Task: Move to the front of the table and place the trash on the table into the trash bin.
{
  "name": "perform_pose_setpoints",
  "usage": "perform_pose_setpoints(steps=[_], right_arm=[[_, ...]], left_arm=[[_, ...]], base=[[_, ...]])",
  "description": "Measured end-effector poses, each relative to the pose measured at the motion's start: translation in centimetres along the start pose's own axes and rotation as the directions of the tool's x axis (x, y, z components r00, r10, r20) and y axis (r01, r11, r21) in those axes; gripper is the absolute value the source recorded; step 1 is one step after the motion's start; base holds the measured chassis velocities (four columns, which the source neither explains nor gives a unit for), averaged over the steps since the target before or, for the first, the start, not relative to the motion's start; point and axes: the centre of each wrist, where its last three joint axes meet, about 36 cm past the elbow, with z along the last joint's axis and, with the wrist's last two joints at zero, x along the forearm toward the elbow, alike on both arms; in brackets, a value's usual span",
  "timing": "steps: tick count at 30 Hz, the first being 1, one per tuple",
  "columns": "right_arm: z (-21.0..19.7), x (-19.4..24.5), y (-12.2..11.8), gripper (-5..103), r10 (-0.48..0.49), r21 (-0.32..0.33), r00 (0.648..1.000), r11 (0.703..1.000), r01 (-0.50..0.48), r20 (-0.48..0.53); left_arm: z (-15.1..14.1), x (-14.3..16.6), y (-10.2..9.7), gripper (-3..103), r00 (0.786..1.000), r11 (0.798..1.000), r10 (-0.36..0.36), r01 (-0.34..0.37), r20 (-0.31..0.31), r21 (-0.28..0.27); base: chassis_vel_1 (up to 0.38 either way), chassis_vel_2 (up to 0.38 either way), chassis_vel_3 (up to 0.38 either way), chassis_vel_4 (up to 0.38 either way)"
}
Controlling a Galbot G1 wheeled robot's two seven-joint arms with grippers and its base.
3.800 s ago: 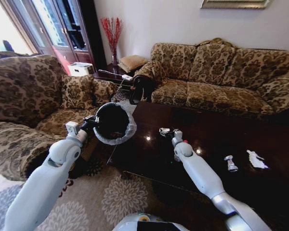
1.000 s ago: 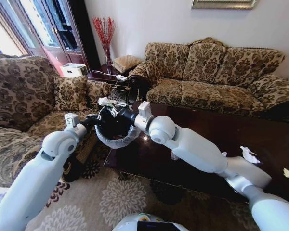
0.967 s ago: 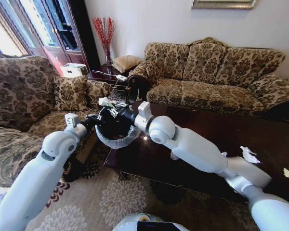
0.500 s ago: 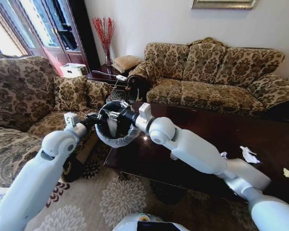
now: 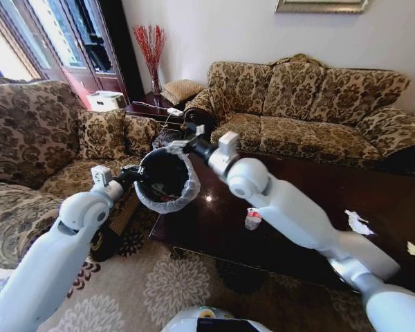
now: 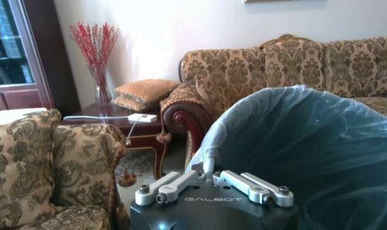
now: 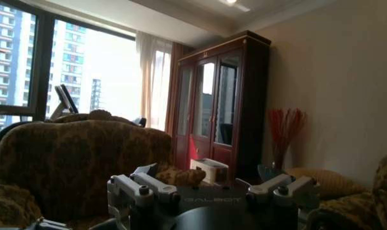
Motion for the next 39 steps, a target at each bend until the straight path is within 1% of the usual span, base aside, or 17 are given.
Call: perform_pose_setpoints(steps=[2,4,5,7,8,10,11,12,15,19,22,23,27,32,34,36,39], right_arm=[[1.2,1.7,-1.9,100,0.082,0.0,0.996,0.997,-0.082,-0.038],[4.0,4.3,-4.0,100,0.2,0.0,0.974,0.98,-0.201,-0.108],[4.0,4.3,-4.0,100,0.2,0.0,0.974,0.98,-0.201,-0.108],[6.1,6.5,-4.9,100,0.281,0.02,0.948,0.959,-0.281,-0.152],[8.2,8.3,-5.0,100,0.342,0.038,0.92,0.939,-0.341,-0.191],[9.0,9.1,-4.9,100,0.367,0.04,0.907,0.929,-0.367,-0.207],[11.2,10.6,-4.1,100,0.421,0.035,0.871,0.904,-0.427,-0.253],[11.2,10.6,-4.1,100,0.421,0.035,0.871,0.904,-0.427,-0.253],[16.1,12.7,-0.7,100,0.517,0.008,0.786,0.837,-0.547,-0.338],[17.9,13.4,0.6,100,0.537,0.002,0.76,0.817,-0.576,-0.366],[21.4,13.8,2.4,100,0.578,-0.014,0.701,0.768,-0.641,-0.418],[21.4,13.8,2.4,100,0.578,-0.014,0.701,0.768,-0.641,-0.418],[24.5,12.9,2.9,100,0.613,-0.03,0.631,0.705,-0.708,-0.476],[26.2,12.3,2.7,100,0.579,-0.087,0.638,0.702,-0.707,-0.508],[26.9,12.1,2.6,100,0.551,-0.12,0.658,0.713,-0.69,-0.514],[27.9,12.0,2.3,100,0.5,-0.16,0.699,0.744,-0.649,-0.511],[28.5,11.7,2.1,100,0.462,-0.18,0.724,0.766,-0.617,-0.513]], left_arm=[[0.2,0.1,-0.2,0,1.0,1.0,0.008,-0.008,0.009,-0.005],[0.6,0.2,-0.3,0,1.0,1.0,0.007,-0.006,0.022,-0.014],[0.6,0.2,-0.3,0,1.0,1.0,0.007,-0.006,0.022,-0.014],[0.8,0.3,-0.4,0,1.0,1.0,0.008,-0.007,0.025,-0.015],[1.0,0.3,-0.5,0,1.0,1.0,0.009,-0.009,0.027,-0.014],[1.1,0.3,-0.5,0,1.0,1.0,0.01,-0.01,0.028,-0.014],[1.2,0.2,-0.7,0,1.0,1.0,0.014,-0.013,0.028,-0.013],[1.2,0.2,-0.7,0,1.0,1.0,0.014,-0.013,0.028,-0.013],[1.5,0.1,-0.8,0,0.999,1.0,0.023,-0.023,0.025,-0.013],[1.5,0.1,-0.9,0,0.999,1.0,0.026,-0.026,0.024,-0.015],[1.6,0.3,-1.0,0,0.999,0.999,0.035,-0.034,0.023,-0.018],[1.6,0.3,-1.0,0,0.999,0.999,0.035,-0.034,0.023,-0.018],[1.8,0.3,-1.1,0,0.999,0.999,0.038,-0.037,0.024,-0.014],[2.0,0.3,-1.3,0,0.999,0.999,0.044,-0.043,0.03,-0.007],[2.1,0.3,-1.3,0,0.998,0.999,0.046,-0.046,0.032,-0.003],[2.3,0.3,-1.4,0,0.998,0.999,0.048,-0.048,0.038,0.0],[2.3,0.4,-1.4,0,0.998,0.999,0.049,-0.049,0.041,0.001]], base=[[0.0,0.0,0.0,0.0],[0.0,0.0,0.0,0.0],[0.0,0.0,0.0,0.0],[0.0,0.0,0.0,0.0],[0.0,0.0,0.0,0.0],[0.0,0.0,0.0,0.0],[0.0,0.0,0.0,0.0],[0.0,0.0,0.0,0.0],[0.0,0.0,0.0,0.0],[-0.024,-0.029,-0.038,-0.045],[-0.058,-0.058,-0.055,-0.066],[-0.073,-0.06,-0.061,-0.066],[-0.094,-0.072,-0.078,-0.081],[-0.108,-0.097,-0.102,-0.094],[-0.098,-0.102,-0.107,-0.084],[-0.078,-0.045,-0.043,-0.035],[-0.026,-0.008,-0.008,-0.012]])
